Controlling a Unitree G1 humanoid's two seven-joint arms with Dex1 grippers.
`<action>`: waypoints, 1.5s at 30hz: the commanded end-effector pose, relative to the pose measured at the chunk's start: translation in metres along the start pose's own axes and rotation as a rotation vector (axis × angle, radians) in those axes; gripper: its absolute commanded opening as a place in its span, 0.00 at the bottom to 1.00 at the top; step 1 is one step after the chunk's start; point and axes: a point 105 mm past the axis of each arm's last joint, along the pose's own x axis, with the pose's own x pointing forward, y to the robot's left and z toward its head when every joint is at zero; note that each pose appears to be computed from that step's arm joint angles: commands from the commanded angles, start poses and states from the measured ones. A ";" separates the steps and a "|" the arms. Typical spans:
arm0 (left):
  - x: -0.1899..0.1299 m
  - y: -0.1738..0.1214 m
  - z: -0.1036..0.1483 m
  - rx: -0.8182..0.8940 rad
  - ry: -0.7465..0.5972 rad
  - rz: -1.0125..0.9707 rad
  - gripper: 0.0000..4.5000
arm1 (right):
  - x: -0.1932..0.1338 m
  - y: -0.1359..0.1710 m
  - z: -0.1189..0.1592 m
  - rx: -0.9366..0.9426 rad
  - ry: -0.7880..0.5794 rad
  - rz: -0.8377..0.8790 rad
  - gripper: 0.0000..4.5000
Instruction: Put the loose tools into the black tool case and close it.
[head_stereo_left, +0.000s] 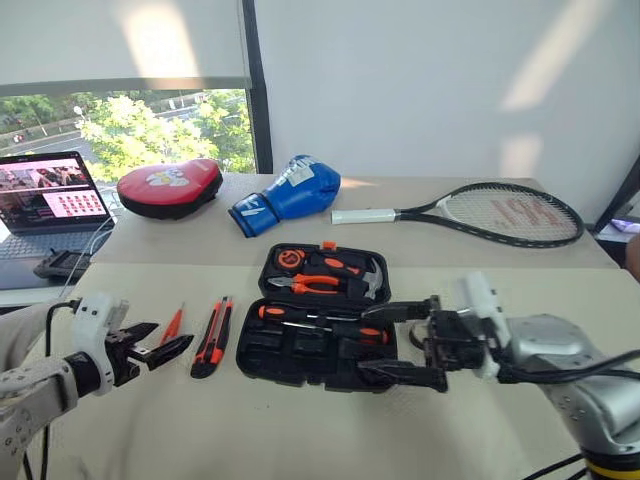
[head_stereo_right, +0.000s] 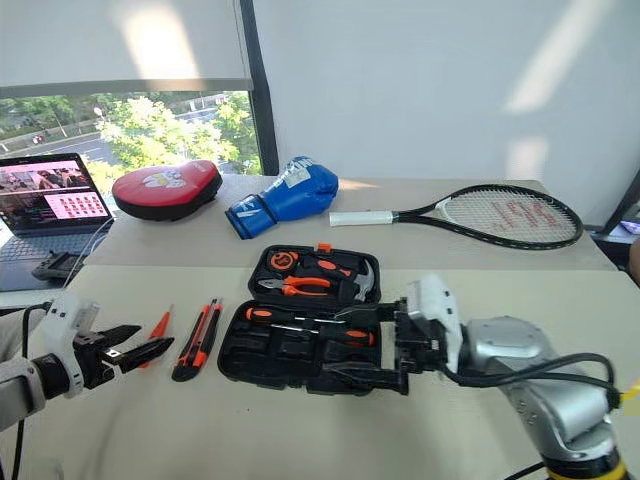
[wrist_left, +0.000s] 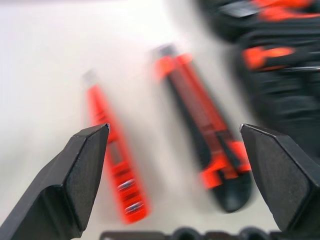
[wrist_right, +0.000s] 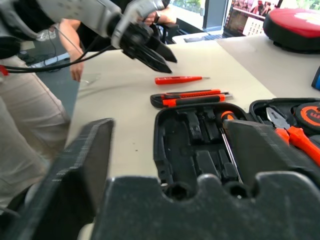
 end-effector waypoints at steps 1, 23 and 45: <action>0.005 0.014 -0.009 0.009 0.109 0.127 1.00 | -0.008 0.010 0.015 -0.059 -0.022 0.009 0.98; 0.022 -0.105 0.068 0.623 -0.083 -0.767 0.10 | -0.021 0.020 0.009 -0.097 0.039 -0.193 1.00; 0.094 -0.127 0.063 1.125 0.164 -0.955 0.10 | -0.050 0.056 -0.002 -0.032 0.156 -0.406 1.00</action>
